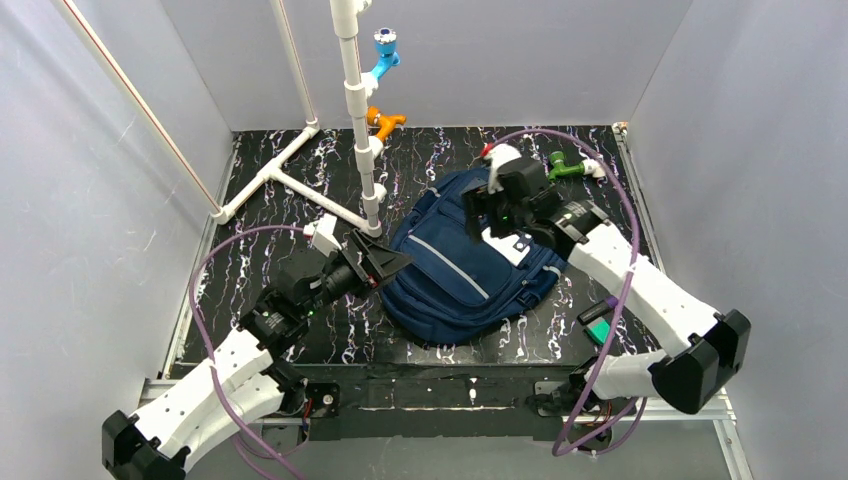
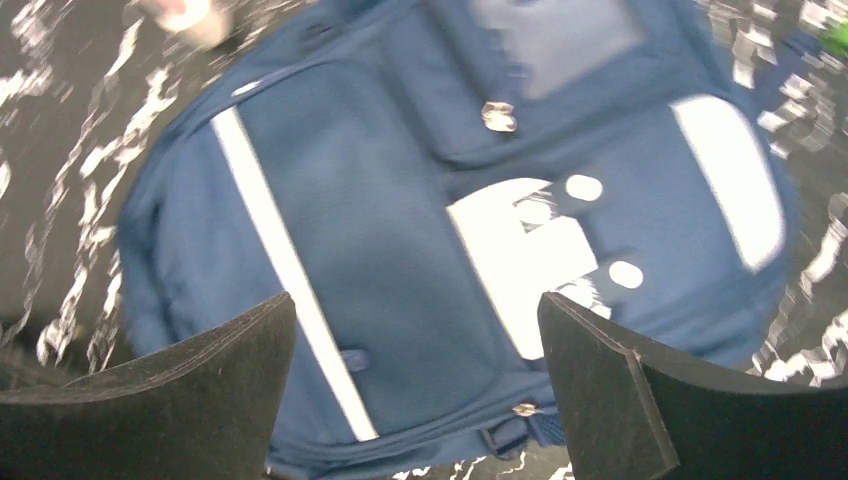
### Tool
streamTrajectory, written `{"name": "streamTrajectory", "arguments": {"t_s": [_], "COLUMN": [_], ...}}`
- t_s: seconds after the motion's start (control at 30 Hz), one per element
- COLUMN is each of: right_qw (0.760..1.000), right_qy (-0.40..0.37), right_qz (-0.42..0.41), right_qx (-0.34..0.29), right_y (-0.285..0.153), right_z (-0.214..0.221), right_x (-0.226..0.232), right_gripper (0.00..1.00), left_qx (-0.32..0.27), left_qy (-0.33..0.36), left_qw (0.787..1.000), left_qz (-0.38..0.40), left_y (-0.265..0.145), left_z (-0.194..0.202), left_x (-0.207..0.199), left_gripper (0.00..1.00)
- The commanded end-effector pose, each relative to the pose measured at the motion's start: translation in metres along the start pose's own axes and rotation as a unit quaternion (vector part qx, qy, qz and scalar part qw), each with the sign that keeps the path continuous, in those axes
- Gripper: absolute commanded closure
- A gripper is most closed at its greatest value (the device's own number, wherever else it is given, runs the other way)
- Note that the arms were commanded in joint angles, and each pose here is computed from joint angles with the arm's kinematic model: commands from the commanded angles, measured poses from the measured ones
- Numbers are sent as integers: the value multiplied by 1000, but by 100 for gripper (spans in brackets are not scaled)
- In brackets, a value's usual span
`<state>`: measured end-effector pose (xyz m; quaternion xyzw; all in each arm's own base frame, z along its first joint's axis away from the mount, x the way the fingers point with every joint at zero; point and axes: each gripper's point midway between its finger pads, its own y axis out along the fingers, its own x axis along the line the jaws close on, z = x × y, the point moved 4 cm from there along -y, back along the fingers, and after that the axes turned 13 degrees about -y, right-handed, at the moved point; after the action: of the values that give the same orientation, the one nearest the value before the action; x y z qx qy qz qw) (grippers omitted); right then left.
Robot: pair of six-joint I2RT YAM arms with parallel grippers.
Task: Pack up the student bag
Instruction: Place the stationery in the student bag.
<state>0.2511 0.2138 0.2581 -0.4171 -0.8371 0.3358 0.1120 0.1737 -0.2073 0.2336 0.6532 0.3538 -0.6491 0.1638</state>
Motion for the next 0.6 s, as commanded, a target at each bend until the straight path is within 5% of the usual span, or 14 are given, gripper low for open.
{"name": "streamTrajectory", "arguments": {"t_s": [0.0,0.13,0.23,0.4,0.57], "right_qw": [974,924,922,977,992], "right_qy": [146,315,343,203,-47], "right_qz": [168,190,154,-14,34], "right_qx": [51,109,95,67,115], "right_y": [-12,-18,-26,-13,5], "right_z": [43,111,126,82,55], "right_x": [-74,-118,-124,-69,19], "right_gripper": [2,3,8,3,2], "left_qx": [24,45,62,58,45], "left_qy": [72,88,77,57,79], "left_qw": [997,995,995,997,995], "left_qz": [-11,-3,-6,-10,-50], "left_y": [-19,-18,-11,4,10], "left_z": [2,5,9,9,4], "left_x": [-18,-29,-27,-11,9], "left_gripper": [8,8,8,14,19]}}
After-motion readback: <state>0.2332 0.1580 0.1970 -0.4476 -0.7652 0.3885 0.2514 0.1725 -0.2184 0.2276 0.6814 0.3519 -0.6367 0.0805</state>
